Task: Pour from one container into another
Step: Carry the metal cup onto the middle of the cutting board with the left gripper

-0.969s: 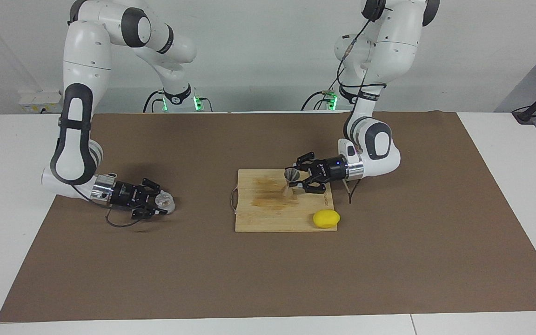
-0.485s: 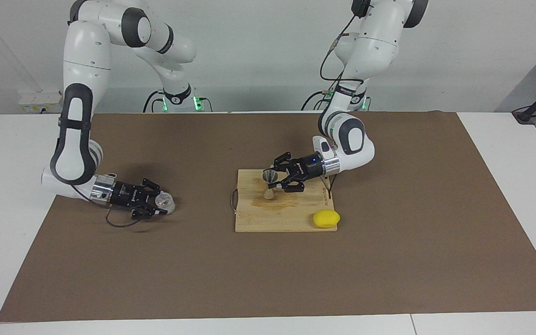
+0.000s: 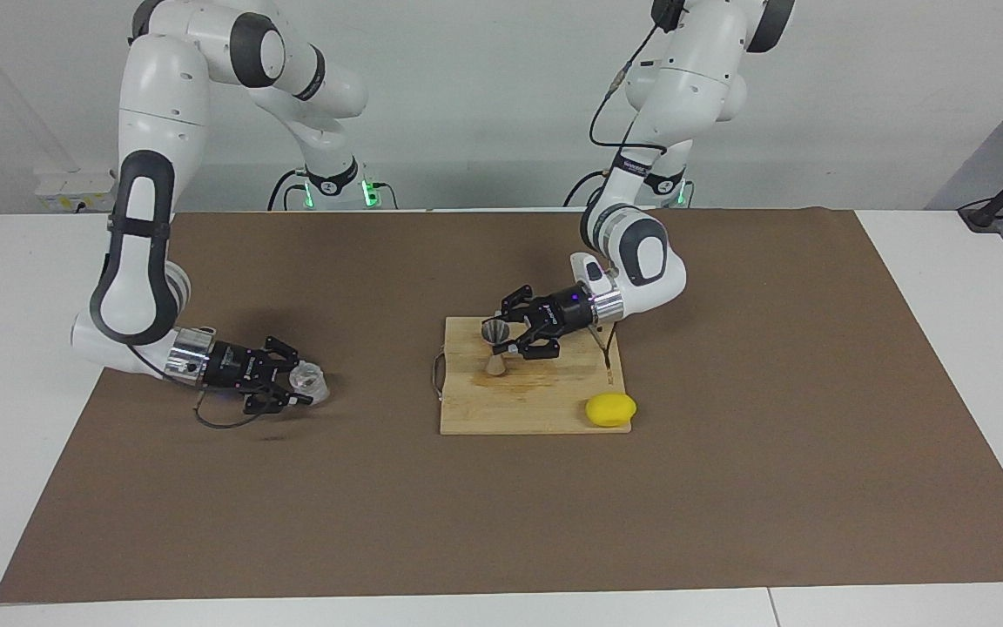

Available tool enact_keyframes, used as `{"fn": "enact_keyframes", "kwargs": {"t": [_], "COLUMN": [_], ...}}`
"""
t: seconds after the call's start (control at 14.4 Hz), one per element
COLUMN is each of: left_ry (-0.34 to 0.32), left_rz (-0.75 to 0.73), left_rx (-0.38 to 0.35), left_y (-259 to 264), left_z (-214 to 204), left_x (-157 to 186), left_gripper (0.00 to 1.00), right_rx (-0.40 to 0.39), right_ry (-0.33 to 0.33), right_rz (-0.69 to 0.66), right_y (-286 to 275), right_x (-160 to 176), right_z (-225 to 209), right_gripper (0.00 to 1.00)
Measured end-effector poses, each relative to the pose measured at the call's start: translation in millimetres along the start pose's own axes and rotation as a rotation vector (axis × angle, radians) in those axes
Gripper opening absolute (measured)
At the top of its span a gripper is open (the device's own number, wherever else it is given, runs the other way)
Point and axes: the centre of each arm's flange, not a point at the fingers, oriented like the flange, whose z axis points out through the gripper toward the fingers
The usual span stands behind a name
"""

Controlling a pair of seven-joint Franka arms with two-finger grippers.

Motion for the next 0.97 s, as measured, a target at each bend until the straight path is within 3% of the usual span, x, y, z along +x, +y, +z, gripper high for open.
{"fn": "enact_keyframes", "kwargs": {"t": [0.62,0.97], "left_ry": [-0.015,-0.016], "left_rz": [0.074,0.074], "left_rx": [-0.003,-0.002], "left_y": [4,4], "left_z": [2,1], "left_x": [-7,-7], "left_gripper": [0.49,0.49], "right_rx": [-0.008,-0.027], "right_ry": [0.021,0.035], "right_rz": [0.030,0.020], "right_y": [-12,-14], "right_x": [-90,-141], "right_z": [1,22], "right_gripper": [0.51,0.51]}}
